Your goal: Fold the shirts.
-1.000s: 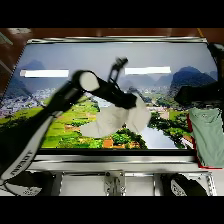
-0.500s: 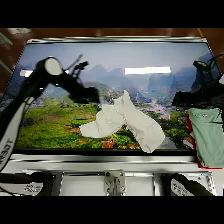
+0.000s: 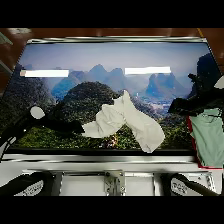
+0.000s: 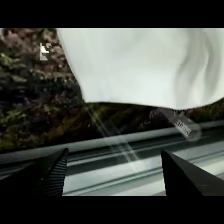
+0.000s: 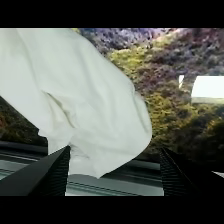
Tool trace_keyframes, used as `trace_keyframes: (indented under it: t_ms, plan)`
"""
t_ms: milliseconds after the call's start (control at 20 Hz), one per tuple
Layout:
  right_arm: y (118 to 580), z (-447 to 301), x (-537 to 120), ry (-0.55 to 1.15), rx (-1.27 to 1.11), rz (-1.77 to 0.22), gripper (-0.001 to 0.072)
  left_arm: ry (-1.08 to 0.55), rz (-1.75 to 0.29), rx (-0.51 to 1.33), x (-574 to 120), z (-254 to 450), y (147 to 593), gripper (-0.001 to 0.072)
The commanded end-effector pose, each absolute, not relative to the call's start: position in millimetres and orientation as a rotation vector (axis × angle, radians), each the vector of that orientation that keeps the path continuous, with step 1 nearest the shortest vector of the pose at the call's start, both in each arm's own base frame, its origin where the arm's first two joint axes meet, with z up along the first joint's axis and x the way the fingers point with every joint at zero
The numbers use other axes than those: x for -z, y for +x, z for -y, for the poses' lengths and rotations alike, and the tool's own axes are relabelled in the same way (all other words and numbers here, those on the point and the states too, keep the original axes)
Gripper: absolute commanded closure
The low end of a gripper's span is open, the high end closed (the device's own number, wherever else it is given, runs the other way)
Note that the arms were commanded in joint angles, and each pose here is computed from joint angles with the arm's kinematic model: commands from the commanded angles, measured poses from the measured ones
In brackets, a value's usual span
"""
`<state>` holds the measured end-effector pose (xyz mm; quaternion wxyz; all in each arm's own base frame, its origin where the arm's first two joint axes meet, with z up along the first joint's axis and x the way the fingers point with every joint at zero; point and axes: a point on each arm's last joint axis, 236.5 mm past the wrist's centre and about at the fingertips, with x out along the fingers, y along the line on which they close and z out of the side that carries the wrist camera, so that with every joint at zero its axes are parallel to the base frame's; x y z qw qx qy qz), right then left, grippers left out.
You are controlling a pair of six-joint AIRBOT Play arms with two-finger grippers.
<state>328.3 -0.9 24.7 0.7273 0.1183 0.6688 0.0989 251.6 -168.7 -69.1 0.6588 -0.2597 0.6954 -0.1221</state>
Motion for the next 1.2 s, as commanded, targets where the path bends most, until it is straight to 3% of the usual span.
trace_keyframes:
  t_ms: [0, 300, 400, 500, 600, 750, 1150]
  plan:
    - [319, -5, -14, 0.284, -0.241, -1.513, 0.0054, -0.693, -1.529, 0.239, 95, 178, 261, 0.0049]
    - [318, -5, -13, 0.305, -0.226, -1.52, 0.0054, -0.771, -1.497, 0.231, 115, 187, 280, 0.0054]
    - [315, -5, -13, 0.307, -0.225, -1.534, 0.0054, -0.771, -1.462, 0.207, 118, 183, 289, 0.0257]
    - [309, -5, -7, 0.316, -0.213, -1.558, 0.0053, -0.787, -1.434, 0.194, 117, 182, 296, 0.0273]
    - [295, -9, 8, 0.342, -0.215, -1.617, 0.0053, -0.786, -1.423, 0.19, 117, 181, 299, 0.0529]
    - [268, -15, 42, 0.381, -0.213, -1.717, 0.0053, -0.76, -1.434, 0.223, 116, 183, 295, 0.0667]
    - [275, -20, 109, 0.495, -0.142, -1.749, 0.0053, -0.692, -1.394, 0.367, 81, 194, 316, 0.0668]
